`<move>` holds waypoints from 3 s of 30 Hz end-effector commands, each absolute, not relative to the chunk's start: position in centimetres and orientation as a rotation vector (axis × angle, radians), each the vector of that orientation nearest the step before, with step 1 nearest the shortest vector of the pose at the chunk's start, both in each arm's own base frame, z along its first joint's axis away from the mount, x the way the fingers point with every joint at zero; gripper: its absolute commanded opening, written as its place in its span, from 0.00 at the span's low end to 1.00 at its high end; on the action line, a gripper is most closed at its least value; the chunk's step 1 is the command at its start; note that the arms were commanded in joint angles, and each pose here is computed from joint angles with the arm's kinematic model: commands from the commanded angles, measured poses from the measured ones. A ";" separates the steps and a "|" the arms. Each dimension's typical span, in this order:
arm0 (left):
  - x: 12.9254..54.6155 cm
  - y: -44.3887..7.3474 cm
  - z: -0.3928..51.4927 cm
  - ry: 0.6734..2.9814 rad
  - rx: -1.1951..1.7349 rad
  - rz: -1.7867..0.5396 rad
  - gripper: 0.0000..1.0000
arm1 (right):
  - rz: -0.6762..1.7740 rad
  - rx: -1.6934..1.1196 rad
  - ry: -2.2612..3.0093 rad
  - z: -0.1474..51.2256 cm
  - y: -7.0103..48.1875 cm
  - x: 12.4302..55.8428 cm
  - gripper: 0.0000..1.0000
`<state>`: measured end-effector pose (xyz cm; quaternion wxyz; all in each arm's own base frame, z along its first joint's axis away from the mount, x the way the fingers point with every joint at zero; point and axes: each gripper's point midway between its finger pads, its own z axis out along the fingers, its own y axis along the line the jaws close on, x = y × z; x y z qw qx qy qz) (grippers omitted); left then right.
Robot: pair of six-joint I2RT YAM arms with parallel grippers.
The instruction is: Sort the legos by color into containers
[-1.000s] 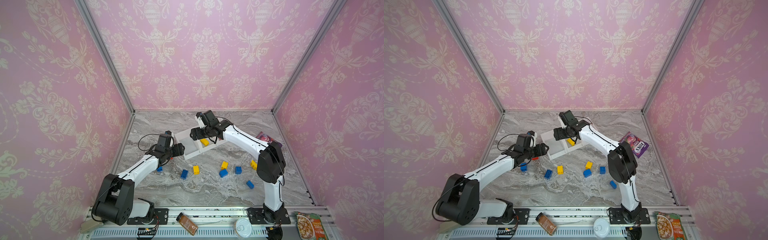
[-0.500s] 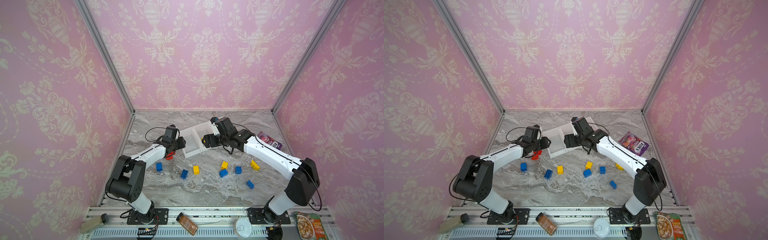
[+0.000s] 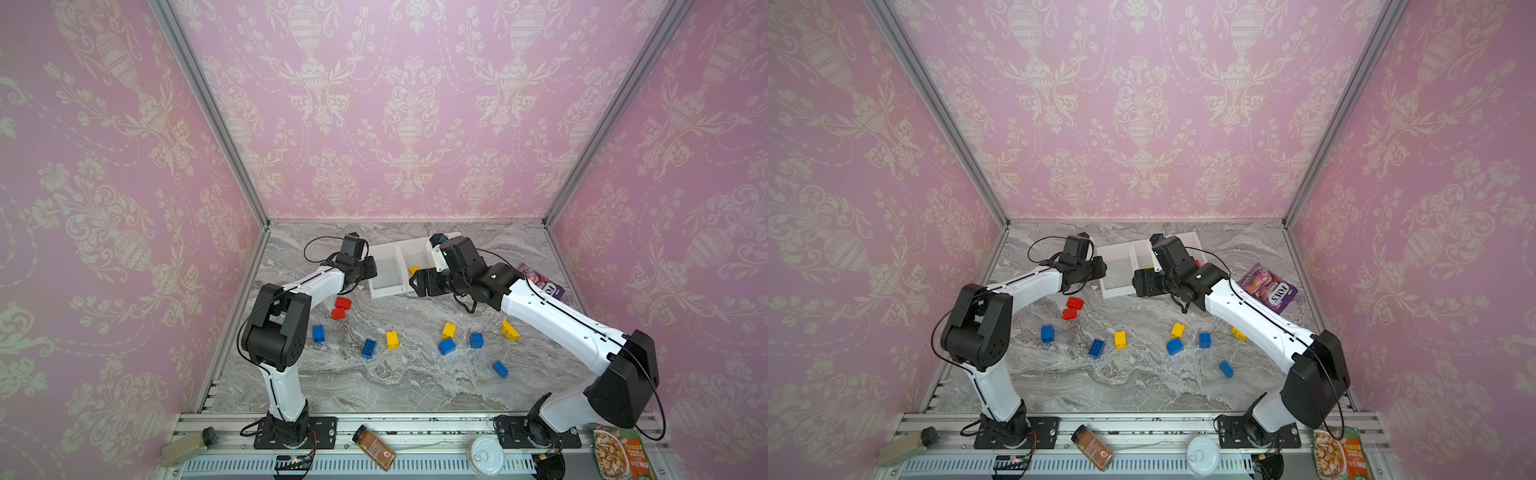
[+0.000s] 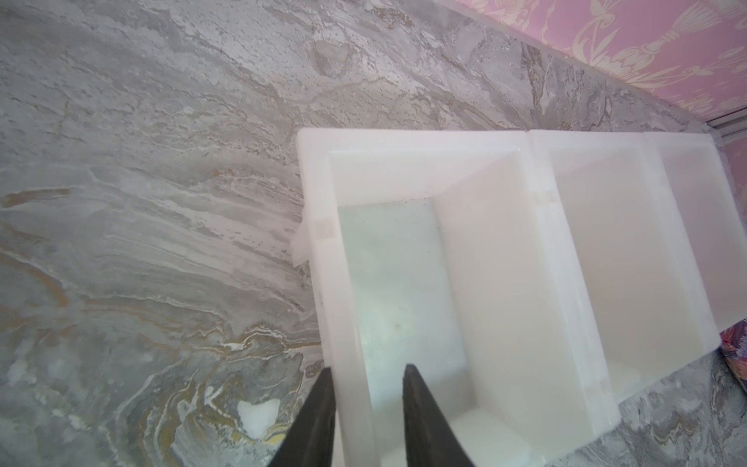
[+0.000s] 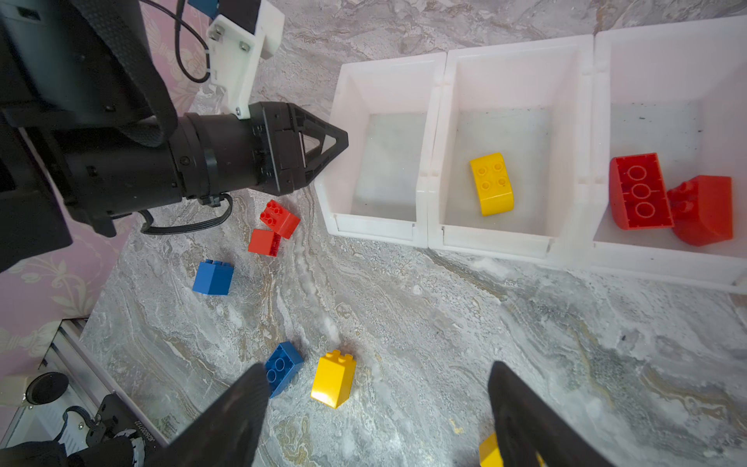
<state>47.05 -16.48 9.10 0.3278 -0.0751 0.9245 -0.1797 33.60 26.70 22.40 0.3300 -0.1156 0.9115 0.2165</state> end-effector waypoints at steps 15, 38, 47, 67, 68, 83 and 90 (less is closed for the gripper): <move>44.4 -13.5 12.2 2.397 -0.163 -0.345 0.79 | 0.590 -0.319 2.376 22.4 27.1 33.2 0.87; 35.5 -7.3 6.3 2.740 -0.172 -0.090 0.89 | 0.625 -0.341 2.373 22.1 27.6 32.9 0.88; 37.2 -7.1 5.7 2.787 -0.027 0.002 0.88 | 0.637 -0.339 2.368 22.3 27.6 32.8 0.89; 37.7 -8.5 3.1 2.928 0.110 -0.039 0.71 | 0.616 -0.332 2.360 22.6 26.9 32.5 0.90; 37.6 -8.7 3.0 2.933 0.111 -0.049 0.71 | 0.617 -0.332 2.361 22.6 26.9 32.5 0.90; 36.3 -8.9 2.1 2.976 0.114 -0.054 0.57 | 0.619 -0.332 2.353 22.8 26.9 32.5 0.90; 35.9 -9.1 2.1 2.983 0.128 -0.039 0.53 | 0.617 -0.326 2.353 22.7 26.6 32.5 0.90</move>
